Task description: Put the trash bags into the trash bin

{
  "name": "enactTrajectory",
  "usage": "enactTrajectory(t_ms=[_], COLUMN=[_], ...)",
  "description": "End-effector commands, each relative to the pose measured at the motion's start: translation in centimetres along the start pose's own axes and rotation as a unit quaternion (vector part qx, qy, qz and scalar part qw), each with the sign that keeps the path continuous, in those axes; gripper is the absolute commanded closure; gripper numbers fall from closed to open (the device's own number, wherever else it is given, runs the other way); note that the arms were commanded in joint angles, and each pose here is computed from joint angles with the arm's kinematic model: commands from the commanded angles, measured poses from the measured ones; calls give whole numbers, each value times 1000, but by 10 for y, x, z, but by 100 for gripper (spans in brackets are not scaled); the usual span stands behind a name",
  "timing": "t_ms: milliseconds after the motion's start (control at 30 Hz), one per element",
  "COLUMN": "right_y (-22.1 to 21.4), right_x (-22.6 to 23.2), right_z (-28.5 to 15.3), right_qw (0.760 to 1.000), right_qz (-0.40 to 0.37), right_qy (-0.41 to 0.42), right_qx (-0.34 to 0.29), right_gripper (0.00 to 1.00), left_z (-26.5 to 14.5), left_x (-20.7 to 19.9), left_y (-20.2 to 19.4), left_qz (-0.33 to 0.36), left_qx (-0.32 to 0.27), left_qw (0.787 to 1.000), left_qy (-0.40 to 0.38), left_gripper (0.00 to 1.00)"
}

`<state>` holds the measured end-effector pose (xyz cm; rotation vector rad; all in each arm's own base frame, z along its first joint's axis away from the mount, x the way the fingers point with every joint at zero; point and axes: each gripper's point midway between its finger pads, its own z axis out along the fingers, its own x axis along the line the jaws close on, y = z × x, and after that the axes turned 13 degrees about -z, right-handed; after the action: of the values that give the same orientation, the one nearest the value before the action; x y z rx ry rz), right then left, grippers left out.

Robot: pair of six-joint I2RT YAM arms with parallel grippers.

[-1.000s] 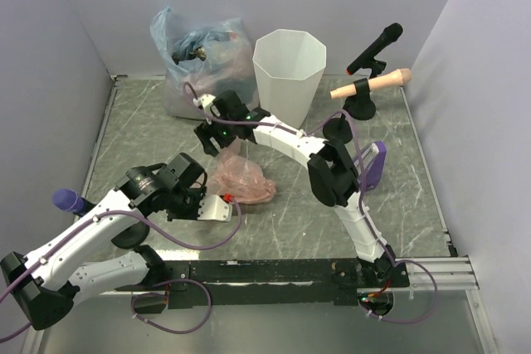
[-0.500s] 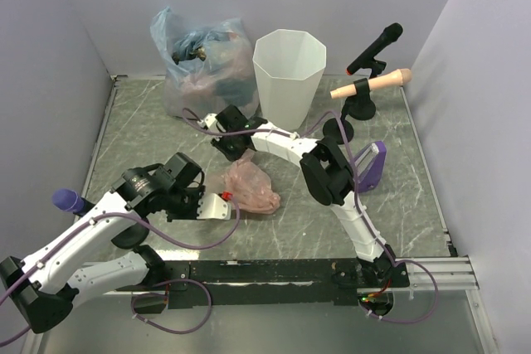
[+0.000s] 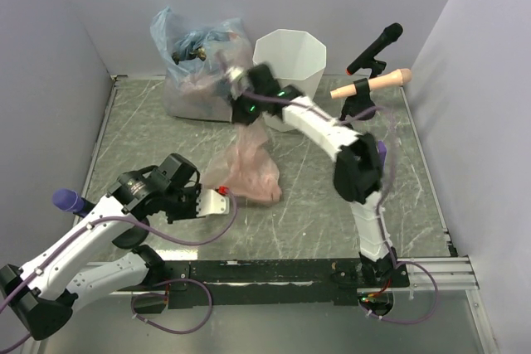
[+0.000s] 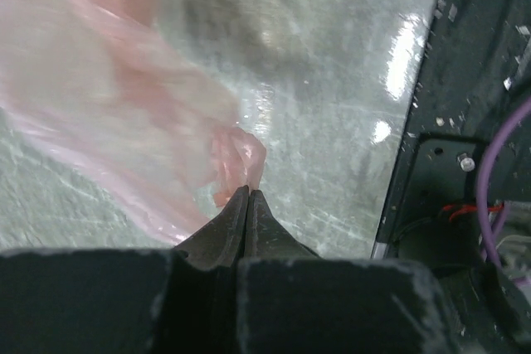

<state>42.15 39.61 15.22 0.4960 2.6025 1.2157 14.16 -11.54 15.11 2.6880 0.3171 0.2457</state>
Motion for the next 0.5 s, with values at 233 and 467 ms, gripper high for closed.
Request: enactTrajectory(t_ms=[233, 467], right_y=[171, 120], right_x=[22, 45], right_z=[-231, -254], right_qw=[940, 946], right_qz=[-32, -69], right_qy=[83, 67], right_qx=[-328, -309], right_gripper=[100, 100], left_z=[-51, -129], left_x=[85, 92], left_y=[51, 115], left_qz=[-211, -324], left_qx=[-163, -345], left_qw=[949, 875], left_qy=[171, 106], left_gripper=[99, 99])
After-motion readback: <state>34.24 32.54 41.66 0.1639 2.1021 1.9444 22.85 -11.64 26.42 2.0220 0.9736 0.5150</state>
